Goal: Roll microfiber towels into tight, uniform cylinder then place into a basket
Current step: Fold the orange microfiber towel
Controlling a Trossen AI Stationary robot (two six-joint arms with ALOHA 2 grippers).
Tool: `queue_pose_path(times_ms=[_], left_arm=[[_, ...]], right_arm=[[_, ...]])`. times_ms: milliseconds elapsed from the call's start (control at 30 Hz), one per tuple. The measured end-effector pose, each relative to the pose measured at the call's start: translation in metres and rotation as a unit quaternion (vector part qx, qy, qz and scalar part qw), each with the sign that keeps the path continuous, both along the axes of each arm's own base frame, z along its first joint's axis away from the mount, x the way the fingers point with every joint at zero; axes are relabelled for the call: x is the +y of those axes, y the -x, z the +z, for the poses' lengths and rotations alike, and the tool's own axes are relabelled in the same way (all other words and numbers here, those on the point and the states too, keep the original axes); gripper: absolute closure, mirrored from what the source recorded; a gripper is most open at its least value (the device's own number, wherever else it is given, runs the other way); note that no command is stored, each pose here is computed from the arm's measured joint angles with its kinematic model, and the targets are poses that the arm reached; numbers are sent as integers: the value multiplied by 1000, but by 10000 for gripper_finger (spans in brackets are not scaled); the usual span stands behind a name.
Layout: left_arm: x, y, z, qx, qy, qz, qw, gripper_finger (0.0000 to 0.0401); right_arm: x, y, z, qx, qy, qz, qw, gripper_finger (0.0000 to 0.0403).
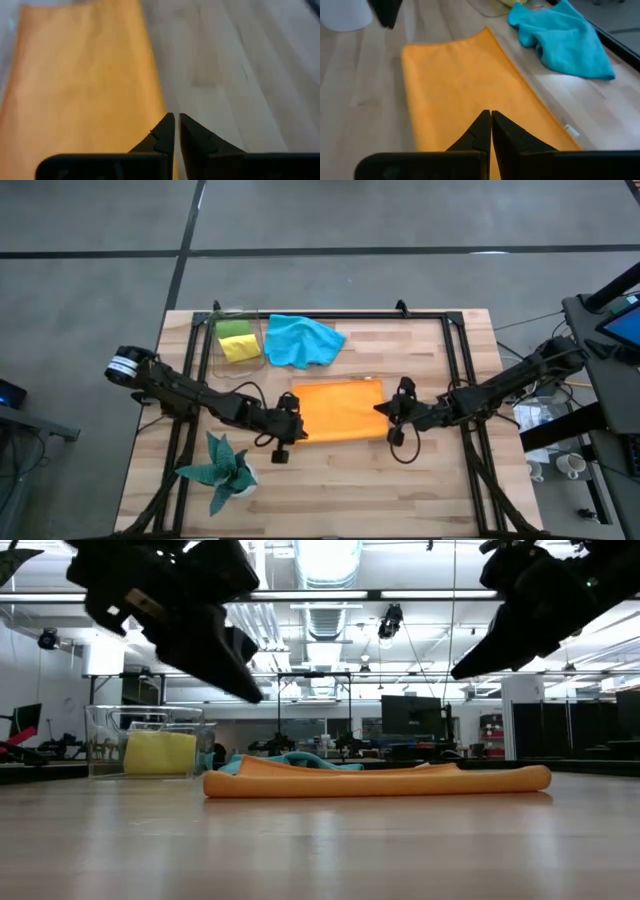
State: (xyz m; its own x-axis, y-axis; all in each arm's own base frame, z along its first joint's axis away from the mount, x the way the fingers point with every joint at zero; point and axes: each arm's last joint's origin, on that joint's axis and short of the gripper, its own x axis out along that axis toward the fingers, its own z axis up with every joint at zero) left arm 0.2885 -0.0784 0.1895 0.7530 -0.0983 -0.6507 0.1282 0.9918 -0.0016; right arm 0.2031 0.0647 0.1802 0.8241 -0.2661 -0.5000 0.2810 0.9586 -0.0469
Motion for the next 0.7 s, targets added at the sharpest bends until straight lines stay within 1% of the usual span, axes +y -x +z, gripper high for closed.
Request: queue_pose_path(times_ms=[100,300,467,567,700], left_arm=[[-3,-4,0,54,-5,6,998,360],[-11,-22,10,89,-13,4,996,281],[-17,-30,5,132,-19,5,991,222],[-20,-35,-3,146,-23,3,989,200],[-22,-36,-15,168,-29,3,985,192]], right_arm=[[0,-1,-3,6,12,-10,1000,394],[0,-4,-11,17,16,-22,999,394],[1,-5,-12,15,15,-21,1000,394],[1,-5,-12,16,15,-21,1000,394],[1,-5,-11,13,14,-21,1000,394]])
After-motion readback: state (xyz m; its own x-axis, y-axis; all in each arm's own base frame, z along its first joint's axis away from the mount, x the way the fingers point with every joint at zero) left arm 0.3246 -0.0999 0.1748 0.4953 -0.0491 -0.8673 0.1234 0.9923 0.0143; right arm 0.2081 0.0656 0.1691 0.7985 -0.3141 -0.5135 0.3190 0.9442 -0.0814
